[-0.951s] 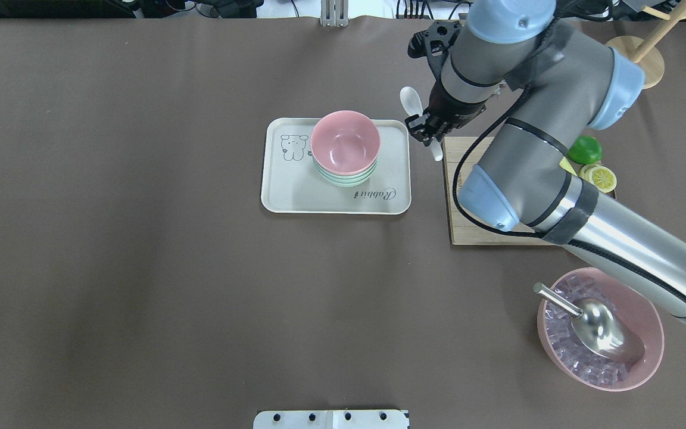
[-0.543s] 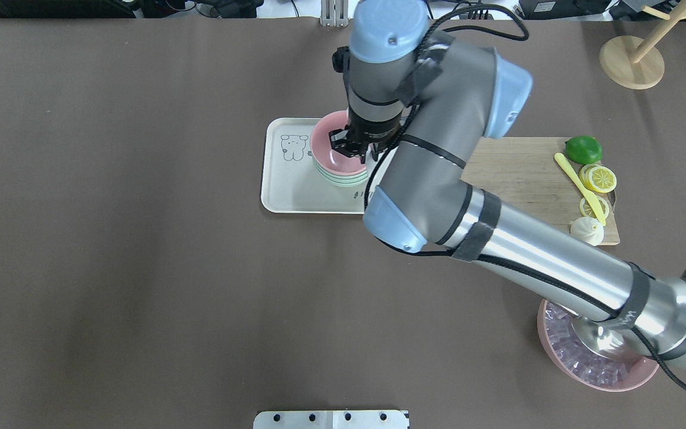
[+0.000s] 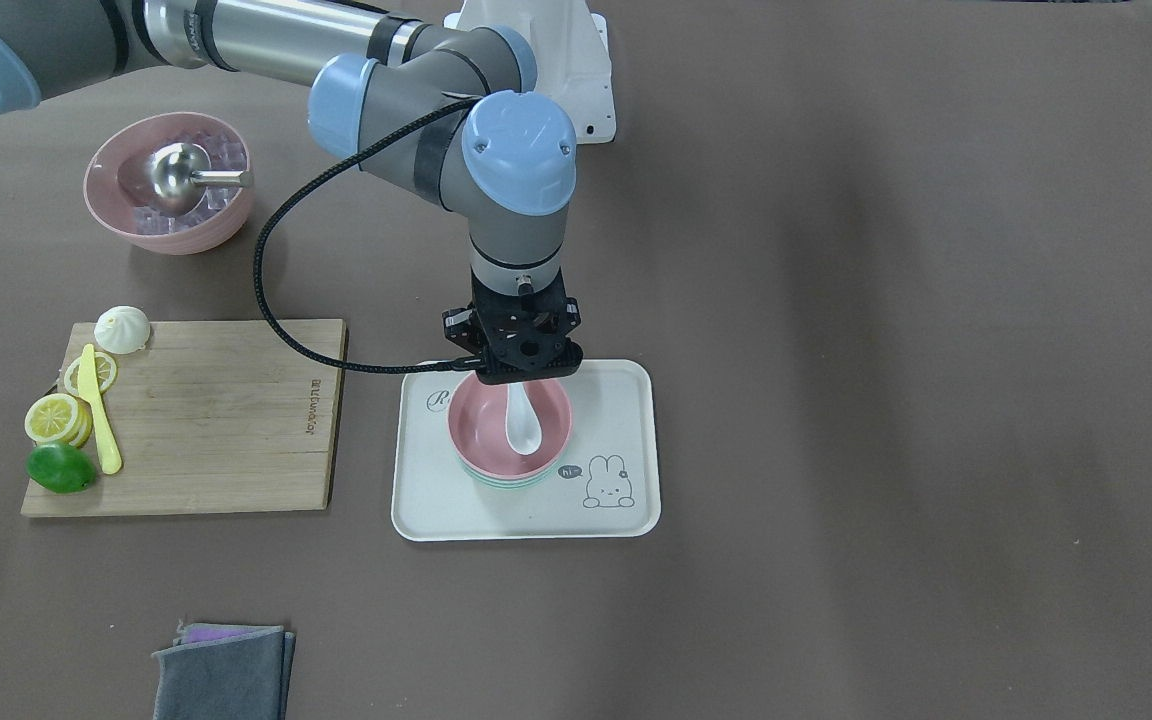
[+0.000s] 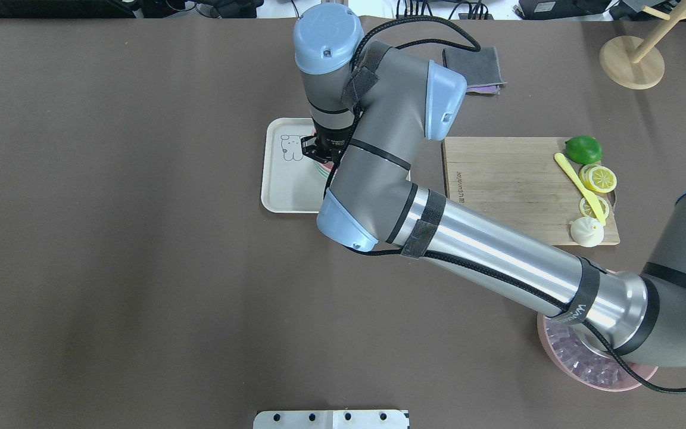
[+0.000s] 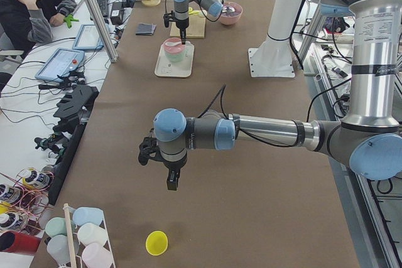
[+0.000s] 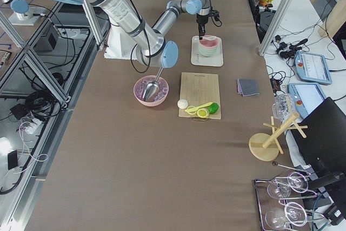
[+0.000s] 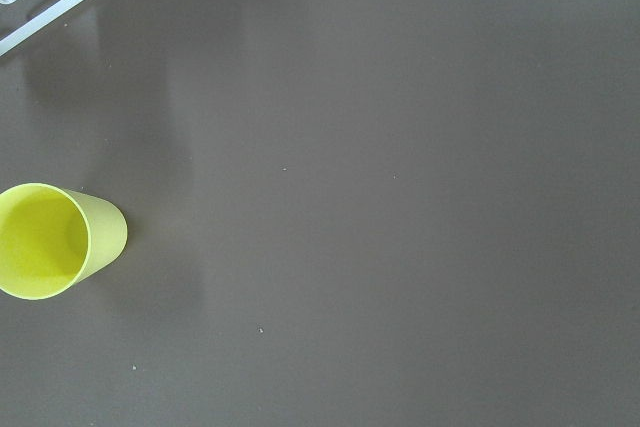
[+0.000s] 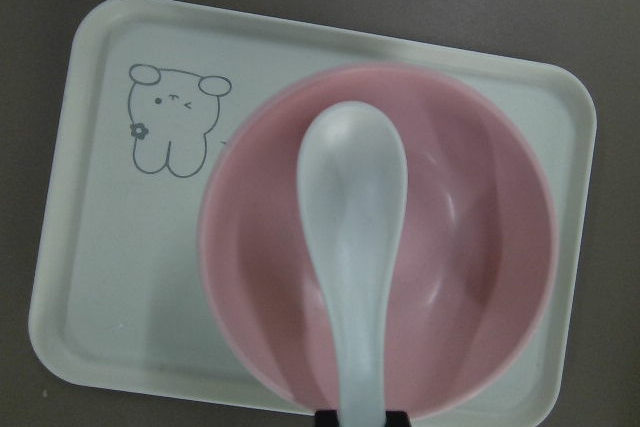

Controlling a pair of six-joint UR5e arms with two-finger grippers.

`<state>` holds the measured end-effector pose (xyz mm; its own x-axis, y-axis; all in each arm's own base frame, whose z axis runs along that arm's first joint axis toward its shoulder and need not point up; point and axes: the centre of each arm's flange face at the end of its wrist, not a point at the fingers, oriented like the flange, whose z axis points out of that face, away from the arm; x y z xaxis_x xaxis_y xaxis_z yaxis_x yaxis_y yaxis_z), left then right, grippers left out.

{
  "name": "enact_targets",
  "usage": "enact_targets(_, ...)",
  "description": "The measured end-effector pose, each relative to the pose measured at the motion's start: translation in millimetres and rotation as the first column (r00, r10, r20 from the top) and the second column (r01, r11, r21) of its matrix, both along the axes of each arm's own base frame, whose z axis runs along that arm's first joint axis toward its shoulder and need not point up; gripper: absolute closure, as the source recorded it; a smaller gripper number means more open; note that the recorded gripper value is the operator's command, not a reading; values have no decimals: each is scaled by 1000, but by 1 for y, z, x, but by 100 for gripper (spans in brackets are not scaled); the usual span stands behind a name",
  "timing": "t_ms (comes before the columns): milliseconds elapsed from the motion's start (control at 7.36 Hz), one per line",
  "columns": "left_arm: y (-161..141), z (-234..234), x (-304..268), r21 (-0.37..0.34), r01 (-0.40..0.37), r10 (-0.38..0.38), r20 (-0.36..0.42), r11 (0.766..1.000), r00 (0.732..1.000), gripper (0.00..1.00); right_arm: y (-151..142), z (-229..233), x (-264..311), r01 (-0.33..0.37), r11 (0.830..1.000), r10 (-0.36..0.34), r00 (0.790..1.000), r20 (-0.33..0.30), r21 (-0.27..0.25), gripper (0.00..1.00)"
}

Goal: Stack pink bowl on green and place spoon
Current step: 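Lower the spoon into the pink bowl and open the right gripper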

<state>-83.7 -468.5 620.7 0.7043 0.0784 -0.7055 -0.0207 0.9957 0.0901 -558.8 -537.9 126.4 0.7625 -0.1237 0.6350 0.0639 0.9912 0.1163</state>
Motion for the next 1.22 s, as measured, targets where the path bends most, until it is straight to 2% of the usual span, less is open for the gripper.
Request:
enact_targets(136,0,0,0,1,0,0,0,1000,1000,1,-2,1,0,-3,1000,4,1000,-4,4,98)
enact_targets(272,0,-1,0,2,0,0,0,1000,1000,1,-3,3,1,-4,1000,4,1000,-8,6,55)
enact_targets(407,0,-1,0,3,0,0,0,1000,1000,1,-5,6,0,-2,1000,2,1000,-14,8,25)
enact_targets(543,0,-1,0,3,0,0,0,1000,1000,1,-7,8,0,0,1000,0,1000,-21,17,1)
enact_targets(951,0,-2,0,4,0,0,-1,1000,1000,1,-15,7,6,-9,999,10,1000,-23,34,0)
enact_targets(1222,1,-1,0,-6,6,-6,-1,1000,1000,1,-47,6,44,-42,999,42,999,5,6,0)
